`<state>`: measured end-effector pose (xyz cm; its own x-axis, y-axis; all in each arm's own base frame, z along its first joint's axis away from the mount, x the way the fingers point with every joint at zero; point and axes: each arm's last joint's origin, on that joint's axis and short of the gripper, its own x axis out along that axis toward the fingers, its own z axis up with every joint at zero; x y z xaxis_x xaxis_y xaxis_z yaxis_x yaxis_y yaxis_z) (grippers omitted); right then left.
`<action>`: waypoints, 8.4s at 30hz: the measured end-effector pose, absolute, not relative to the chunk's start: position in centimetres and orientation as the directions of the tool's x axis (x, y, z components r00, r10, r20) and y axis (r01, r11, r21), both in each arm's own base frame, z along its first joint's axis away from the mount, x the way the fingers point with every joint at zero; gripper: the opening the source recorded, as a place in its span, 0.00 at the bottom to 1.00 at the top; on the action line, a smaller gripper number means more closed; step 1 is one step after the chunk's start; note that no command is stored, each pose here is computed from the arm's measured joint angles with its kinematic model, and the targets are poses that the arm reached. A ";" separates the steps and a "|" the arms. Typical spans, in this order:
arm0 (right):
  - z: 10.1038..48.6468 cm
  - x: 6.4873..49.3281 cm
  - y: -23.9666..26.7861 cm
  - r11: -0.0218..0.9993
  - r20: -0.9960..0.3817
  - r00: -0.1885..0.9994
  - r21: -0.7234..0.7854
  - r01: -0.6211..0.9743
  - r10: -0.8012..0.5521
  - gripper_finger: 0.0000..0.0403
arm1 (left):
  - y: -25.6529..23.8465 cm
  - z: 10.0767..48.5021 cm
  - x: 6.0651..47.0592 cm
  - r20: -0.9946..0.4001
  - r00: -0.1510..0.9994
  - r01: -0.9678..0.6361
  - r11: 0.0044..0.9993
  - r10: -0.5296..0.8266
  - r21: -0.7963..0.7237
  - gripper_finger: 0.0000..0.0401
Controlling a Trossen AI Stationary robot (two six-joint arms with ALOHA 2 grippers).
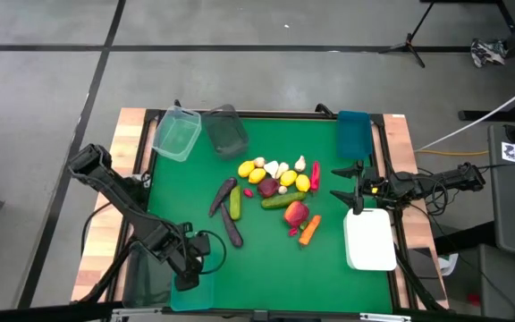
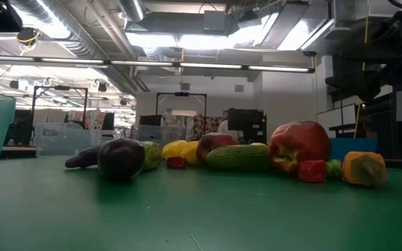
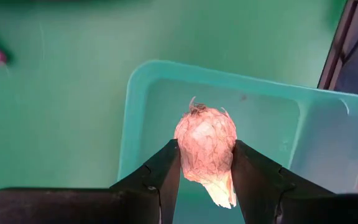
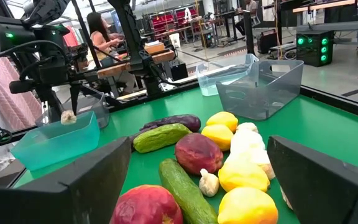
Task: Sort produce into baskets
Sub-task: Put the garlic into the green bin, then put the eggplant into the bottom black bin
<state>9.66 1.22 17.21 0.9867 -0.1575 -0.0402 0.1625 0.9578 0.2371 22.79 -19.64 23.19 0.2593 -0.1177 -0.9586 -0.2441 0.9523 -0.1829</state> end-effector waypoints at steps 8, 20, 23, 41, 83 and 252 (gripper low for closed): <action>17.2 9.7 1.2 0.958 -0.039 0.987 0.238 0.162 -0.157 0.93 | -19.7 23.2 22.9 -0.954 0.275 -0.252 0.948 -0.123 -0.195 0.32; 17.2 9.7 1.2 0.958 -0.038 0.987 0.238 0.162 -0.157 0.93 | -19.4 23.2 23.0 -0.959 0.247 -0.350 0.911 -0.136 -0.219 0.32; 17.2 9.7 1.2 0.958 -0.038 0.987 0.238 0.162 -0.157 0.93 | -19.4 23.2 23.0 -0.960 0.239 -0.358 0.905 -0.147 -0.228 0.34; 17.2 9.7 1.2 0.958 -0.037 0.987 0.238 0.161 -0.157 0.93 | -17.1 23.1 24.4 -0.961 0.275 -0.524 0.832 -0.037 -0.182 0.60; 17.2 9.7 1.2 0.958 -0.042 0.987 0.237 0.162 -0.156 0.93 | 0.3 17.9 27.9 -0.961 0.147 -0.774 0.632 0.236 0.037 0.58; 17.2 9.7 1.2 0.958 -0.038 0.987 0.235 0.162 -0.158 0.93 | -22.6 17.7 13.0 -0.967 0.060 -0.899 0.408 -0.249 -0.160 0.55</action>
